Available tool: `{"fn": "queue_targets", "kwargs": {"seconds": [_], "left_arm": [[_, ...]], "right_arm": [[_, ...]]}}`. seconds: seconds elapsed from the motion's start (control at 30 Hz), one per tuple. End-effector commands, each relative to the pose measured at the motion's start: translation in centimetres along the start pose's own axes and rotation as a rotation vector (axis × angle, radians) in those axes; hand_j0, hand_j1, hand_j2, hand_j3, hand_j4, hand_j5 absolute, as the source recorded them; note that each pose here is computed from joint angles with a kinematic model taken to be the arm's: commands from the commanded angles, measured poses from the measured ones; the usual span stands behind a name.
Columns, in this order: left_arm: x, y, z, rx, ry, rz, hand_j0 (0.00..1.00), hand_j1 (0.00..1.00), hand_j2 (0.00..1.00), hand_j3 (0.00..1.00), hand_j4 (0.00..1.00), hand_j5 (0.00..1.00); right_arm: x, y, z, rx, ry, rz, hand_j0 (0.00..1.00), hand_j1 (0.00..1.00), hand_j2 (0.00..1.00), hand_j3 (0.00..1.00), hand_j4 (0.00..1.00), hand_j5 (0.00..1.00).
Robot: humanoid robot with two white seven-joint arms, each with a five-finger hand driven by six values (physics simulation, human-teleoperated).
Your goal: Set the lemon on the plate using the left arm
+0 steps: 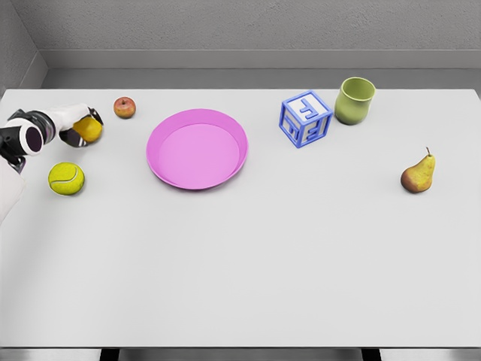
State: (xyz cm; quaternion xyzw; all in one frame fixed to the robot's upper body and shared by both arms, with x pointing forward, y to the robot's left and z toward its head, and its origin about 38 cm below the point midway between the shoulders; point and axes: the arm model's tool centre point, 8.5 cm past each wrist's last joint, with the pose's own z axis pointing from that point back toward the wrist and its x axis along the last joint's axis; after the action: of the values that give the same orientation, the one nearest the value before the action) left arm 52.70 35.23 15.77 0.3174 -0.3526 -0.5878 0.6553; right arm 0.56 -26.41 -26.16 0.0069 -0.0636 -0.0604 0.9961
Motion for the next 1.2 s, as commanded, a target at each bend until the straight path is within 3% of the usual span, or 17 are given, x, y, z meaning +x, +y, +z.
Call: {"fn": "queue_targets", "kwargs": {"seconds": [0.0, 0.53, 0.7, 0.9, 1.07, 1.17], "left_arm": [[0.2, 0.1, 0.0, -0.003, -0.012, 0.007, 0.67, 0.67, 0.67, 0.67, 0.67, 0.67], [2.3, 1.0, 0.5, 0.025, -0.106, -0.024, 0.67, 0.67, 0.67, 0.67, 0.67, 0.67], [4.4, 1.6, 0.8, 0.05, -0.164, -0.039, 0.67, 0.67, 0.67, 0.67, 0.67, 0.67], [5.4, 1.8, 0.8, 0.056, -0.186, -0.04, 0.67, 0.67, 0.67, 0.67, 0.67, 0.67], [8.7, 2.9, 1.4, 0.094, -0.271, -0.059, 0.67, 0.67, 0.67, 0.67, 0.67, 0.67], [13.1, 2.8, 2.3, 0.113, -0.373, -0.092, 0.67, 0.67, 0.67, 0.67, 0.67, 0.67]], "right_arm": [[0.0, 0.0, 0.0, 0.0, -0.002, 0.0, 1.0, 1.0, 1.0, 1.0, 1.0, 1.0], [0.0, 0.0, 0.0, 0.0, -0.002, 0.0, 1.0, 1.0, 1.0, 1.0, 1.0, 1.0], [0.0, 0.0, 0.0, 0.0, 0.0, 0.0, 1.0, 1.0, 1.0, 1.0, 1.0, 1.0], [0.0, 0.0, 0.0, 0.0, 0.0, 0.0, 1.0, 1.0, 1.0, 1.0, 1.0, 1.0], [0.0, 0.0, 0.0, 0.0, 0.0, 0.0, 1.0, 1.0, 1.0, 1.0, 1.0, 1.0], [0.0, 0.0, 0.0, 0.0, 0.0, 0.0, 1.0, 1.0, 1.0, 1.0, 1.0, 1.0]]}}
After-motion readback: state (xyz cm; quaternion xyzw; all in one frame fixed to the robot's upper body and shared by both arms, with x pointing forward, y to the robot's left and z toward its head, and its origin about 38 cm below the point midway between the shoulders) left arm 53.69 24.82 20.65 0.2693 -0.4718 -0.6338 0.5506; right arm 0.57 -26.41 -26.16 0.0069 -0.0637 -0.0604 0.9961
